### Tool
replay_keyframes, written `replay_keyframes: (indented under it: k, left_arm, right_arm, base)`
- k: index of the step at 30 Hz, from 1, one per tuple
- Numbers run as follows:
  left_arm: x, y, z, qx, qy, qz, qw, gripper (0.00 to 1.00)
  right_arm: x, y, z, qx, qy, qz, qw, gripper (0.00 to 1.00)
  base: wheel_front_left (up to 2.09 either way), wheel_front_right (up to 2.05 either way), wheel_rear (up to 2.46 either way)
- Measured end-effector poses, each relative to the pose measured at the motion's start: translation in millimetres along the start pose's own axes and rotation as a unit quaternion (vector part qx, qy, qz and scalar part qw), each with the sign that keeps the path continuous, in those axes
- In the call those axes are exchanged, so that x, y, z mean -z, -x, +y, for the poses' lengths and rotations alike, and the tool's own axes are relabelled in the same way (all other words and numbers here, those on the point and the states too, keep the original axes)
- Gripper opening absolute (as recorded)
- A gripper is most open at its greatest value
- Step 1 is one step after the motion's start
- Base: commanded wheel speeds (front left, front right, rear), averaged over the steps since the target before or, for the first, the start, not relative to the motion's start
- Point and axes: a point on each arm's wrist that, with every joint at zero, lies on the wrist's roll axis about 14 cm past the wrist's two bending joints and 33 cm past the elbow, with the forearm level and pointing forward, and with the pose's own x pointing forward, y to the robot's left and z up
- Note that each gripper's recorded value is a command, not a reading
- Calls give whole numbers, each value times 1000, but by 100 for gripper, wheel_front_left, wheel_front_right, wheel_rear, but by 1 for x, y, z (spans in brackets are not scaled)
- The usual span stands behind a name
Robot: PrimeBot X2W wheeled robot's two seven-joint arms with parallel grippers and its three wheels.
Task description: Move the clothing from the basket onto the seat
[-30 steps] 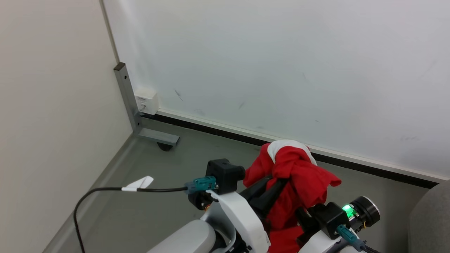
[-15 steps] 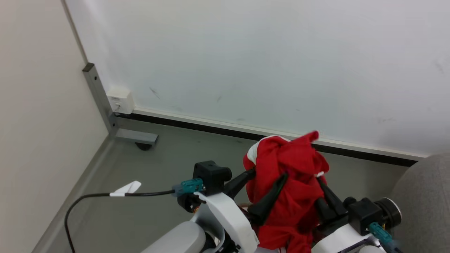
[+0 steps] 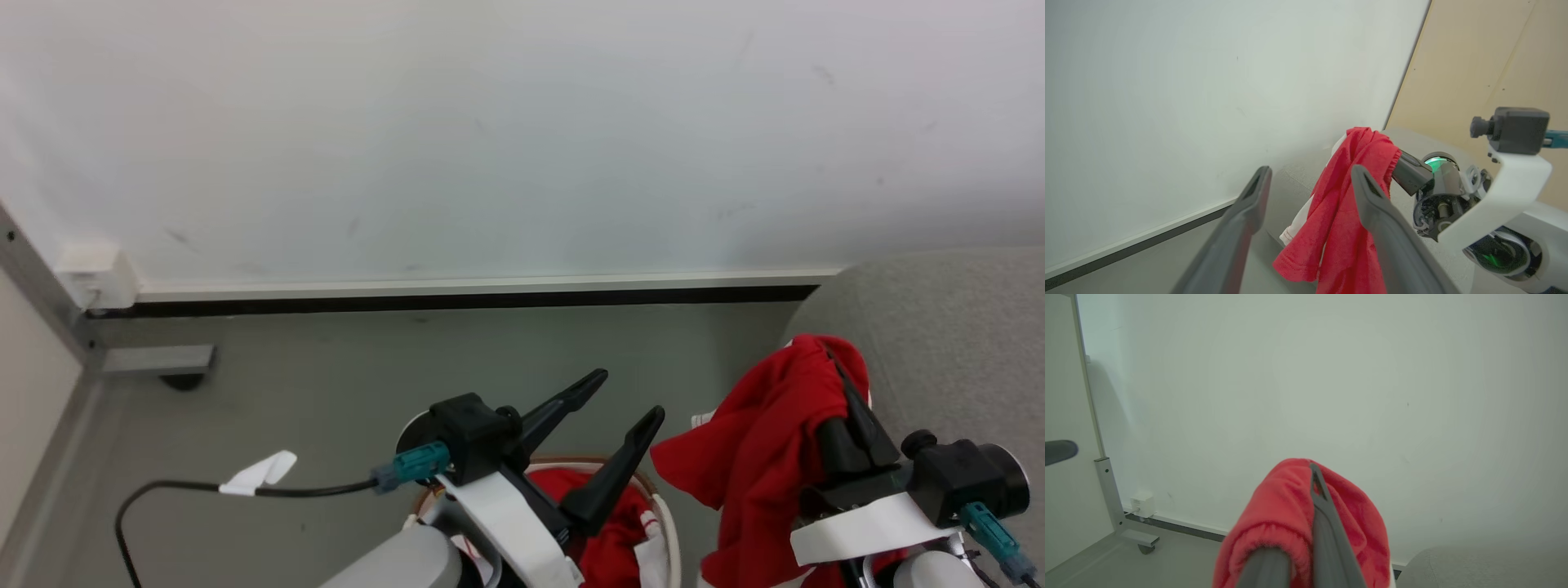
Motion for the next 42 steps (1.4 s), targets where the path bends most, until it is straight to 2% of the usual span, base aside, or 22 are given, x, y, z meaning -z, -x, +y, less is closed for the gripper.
replay_keyframes:
  k: [5, 11, 20, 25, 28, 31, 35, 42]
  left_arm:
    - [14, -22, -21, 52, 6, 2, 999, 100]
    - [33, -42, -48, 112, 8, 16, 993, 100]
    - [61, -56, -100, 195, 30, 38, 980, 100]
    - [64, -59, -110, 209, 34, 38, 977, 100]
    - [66, -60, -109, 210, 36, 39, 976, 100]
    - [68, -62, -103, 211, 31, 40, 976, 100]
    - [73, -67, -88, 210, 28, 45, 976, 100]
    - [91, -69, -45, 196, 34, 62, 978, 100]
  right_arm:
    - [-14, 24, -47, 73, 17, -9, 997, 0]
    - [-48, 55, -90, 145, 39, -37, 988, 0]
    - [-81, 102, -125, 219, 72, -47, 972, 0]
    - [-86, 113, -131, 236, 78, -45, 968, 0]
    - [-87, 113, -135, 240, 82, -40, 966, 0]
    - [-94, 103, -143, 237, 118, -35, 964, 0]
    - [-106, 73, -154, 226, 140, -40, 963, 0]
    - [-126, 16, -195, 234, 189, -35, 953, 0]
  base:
    - [0, 0, 0]
    - [0, 0, 0]
    - [0, 0, 0]
    - [0, 0, 0]
    - [0, 0, 0]
    - [0, 0, 0]
    - [0, 0, 0]
    - [0, 0, 0]
